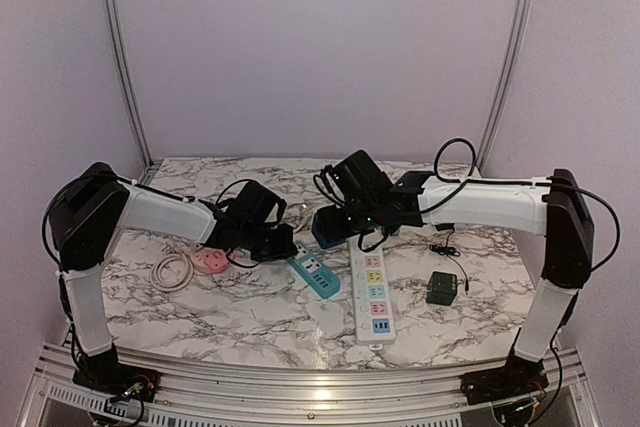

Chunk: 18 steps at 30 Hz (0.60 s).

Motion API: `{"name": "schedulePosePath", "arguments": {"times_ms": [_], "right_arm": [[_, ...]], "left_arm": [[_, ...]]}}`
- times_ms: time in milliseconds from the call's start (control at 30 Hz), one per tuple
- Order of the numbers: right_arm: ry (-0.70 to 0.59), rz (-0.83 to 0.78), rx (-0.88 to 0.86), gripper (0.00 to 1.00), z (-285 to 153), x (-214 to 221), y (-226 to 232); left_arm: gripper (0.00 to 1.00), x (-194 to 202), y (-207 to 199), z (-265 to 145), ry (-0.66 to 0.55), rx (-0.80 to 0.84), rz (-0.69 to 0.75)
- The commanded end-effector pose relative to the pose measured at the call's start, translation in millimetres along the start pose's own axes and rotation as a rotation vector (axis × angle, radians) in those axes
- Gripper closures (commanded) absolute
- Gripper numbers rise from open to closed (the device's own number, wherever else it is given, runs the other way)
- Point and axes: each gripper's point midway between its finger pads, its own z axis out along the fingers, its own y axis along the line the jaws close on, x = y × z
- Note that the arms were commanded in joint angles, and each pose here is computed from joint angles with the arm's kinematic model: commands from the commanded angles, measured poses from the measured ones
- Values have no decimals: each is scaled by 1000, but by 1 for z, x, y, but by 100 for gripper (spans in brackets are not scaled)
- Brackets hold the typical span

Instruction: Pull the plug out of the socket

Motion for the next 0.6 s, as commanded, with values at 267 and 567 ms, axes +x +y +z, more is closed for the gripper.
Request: {"name": "schedulePosePath", "arguments": {"times_ms": [267,567], "right_arm": [[-84,177,-198,83,6,-67,-34],[-148,313,-362,83,36,-120,-65]], "left_arm": [[100,-1,-6,-46,70,-72,37],[100,-11,-13,-88,5,-53,47]]}}
